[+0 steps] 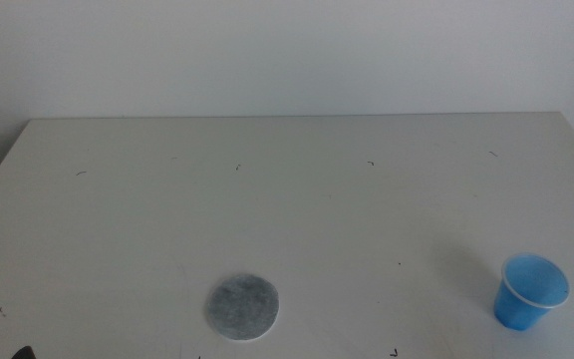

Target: Place an empty cup on a cup mat.

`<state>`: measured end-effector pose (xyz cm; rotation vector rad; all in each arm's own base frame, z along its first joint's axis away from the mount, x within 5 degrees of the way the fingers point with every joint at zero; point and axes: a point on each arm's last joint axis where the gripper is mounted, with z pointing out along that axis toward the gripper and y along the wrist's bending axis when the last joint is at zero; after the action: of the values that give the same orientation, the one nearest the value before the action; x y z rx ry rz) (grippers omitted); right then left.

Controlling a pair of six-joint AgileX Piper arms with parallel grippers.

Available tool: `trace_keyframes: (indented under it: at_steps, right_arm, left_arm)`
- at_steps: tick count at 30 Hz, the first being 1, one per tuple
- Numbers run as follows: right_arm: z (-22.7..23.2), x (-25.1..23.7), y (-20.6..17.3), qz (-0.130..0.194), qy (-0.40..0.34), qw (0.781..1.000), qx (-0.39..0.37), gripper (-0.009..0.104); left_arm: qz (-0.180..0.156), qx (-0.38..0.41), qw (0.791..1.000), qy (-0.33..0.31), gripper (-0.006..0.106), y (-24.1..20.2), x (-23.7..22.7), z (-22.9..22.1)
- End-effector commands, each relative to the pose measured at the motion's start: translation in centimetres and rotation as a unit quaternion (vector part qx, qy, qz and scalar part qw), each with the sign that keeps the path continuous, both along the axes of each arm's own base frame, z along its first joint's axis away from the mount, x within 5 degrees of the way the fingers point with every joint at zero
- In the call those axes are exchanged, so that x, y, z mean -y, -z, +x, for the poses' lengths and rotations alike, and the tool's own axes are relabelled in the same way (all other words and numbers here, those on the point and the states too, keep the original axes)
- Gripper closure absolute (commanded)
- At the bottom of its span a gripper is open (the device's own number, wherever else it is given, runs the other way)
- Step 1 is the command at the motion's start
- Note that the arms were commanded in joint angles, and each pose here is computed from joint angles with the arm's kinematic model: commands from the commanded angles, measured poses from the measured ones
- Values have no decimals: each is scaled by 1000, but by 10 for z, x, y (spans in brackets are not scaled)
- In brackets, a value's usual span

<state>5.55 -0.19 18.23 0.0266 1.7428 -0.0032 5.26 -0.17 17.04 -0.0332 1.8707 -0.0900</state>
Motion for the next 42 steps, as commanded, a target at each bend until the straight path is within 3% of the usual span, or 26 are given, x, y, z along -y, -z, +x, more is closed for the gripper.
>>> trace_keyframes:
  at_steps: [1,21,36,42]
  right_arm:
    - [-3,0,-20,-6,0,998,56,15]
    - [-5,3,-130,-1,13,999,-50,15]
    - [31,0,-181,22,8,995,-96,15]
    - [58,-4,-201,42,1,986,-159,15]
  left_arm:
    - [-6,42,999,0,-5,-8,0,1]
    - [-6,42,999,0,-5,-8,0,1]
    - [-6,42,999,0,-5,-8,0,1]
    - [-6,42,999,0,-5,-8,0,1]
